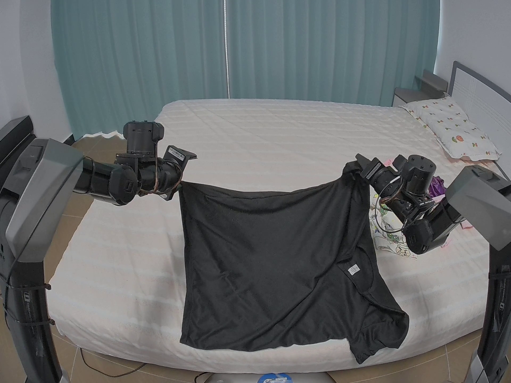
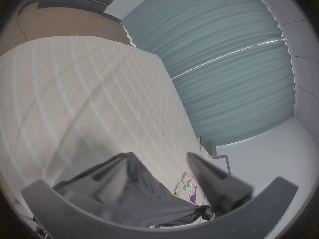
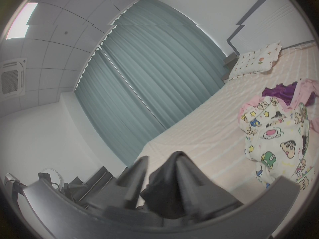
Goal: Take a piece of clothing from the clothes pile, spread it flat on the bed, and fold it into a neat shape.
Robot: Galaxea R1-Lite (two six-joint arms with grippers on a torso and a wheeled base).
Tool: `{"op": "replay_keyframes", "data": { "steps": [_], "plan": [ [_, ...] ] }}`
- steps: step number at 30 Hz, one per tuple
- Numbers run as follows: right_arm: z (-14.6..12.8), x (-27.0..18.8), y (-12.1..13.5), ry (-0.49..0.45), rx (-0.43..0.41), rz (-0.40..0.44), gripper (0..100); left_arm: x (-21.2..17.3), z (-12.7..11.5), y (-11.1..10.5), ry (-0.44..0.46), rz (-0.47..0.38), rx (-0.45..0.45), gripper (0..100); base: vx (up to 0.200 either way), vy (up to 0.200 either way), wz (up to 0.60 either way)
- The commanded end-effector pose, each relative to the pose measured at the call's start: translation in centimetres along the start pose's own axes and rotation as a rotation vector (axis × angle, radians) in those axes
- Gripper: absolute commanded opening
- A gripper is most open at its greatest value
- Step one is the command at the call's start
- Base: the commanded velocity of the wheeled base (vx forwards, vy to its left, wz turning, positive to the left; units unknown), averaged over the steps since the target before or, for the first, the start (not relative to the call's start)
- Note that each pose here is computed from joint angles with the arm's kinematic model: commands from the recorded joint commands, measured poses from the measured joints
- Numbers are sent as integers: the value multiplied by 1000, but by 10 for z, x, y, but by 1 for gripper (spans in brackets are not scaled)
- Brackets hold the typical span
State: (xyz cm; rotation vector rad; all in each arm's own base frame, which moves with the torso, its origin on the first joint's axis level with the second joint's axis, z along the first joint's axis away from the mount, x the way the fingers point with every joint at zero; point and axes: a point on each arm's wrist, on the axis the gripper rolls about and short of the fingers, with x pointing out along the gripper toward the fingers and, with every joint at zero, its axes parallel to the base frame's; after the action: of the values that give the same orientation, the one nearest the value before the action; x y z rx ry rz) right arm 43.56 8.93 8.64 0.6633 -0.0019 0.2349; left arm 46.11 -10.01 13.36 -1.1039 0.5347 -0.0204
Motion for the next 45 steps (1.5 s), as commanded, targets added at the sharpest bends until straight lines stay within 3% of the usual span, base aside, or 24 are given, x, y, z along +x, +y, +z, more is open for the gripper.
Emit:
{"op": "replay_keyframes", "data": {
  "steps": [1,10,17,20,23,26,34,40,45],
  "plan": [
    [-38,13,-34,71,-8,-91,100,28,-8,24,6,56,-4,100,0,0,0],
    [-42,23,-52,90,-27,-212,100,31,5,20,-73,50,3,100,0,0,0],
    [-26,29,-47,10,-19,-196,100,33,14,16,-97,70,16,100,0,0,0],
    [-16,30,-41,-47,-21,-153,100,36,25,13,-115,56,18,100,0,0,0],
    [-15,27,-42,-30,-22,-166,100,41,38,2,-140,37,35,100,0,0,0],
    [-25,19,-45,19,-26,-183,100,40,38,2,-97,85,60,100,0,0,0],
    [-38,-9,-49,126,-34,-218,100,32,32,15,261,105,37,100,0,0,0],
    [-42,-28,-50,202,-36,-209,100,32,38,20,323,82,-48,100,0,0,0],
    [-48,-41,-53,261,-83,-217,100,26,57,22,300,54,-117,100,0,0,0]
  ]
}}
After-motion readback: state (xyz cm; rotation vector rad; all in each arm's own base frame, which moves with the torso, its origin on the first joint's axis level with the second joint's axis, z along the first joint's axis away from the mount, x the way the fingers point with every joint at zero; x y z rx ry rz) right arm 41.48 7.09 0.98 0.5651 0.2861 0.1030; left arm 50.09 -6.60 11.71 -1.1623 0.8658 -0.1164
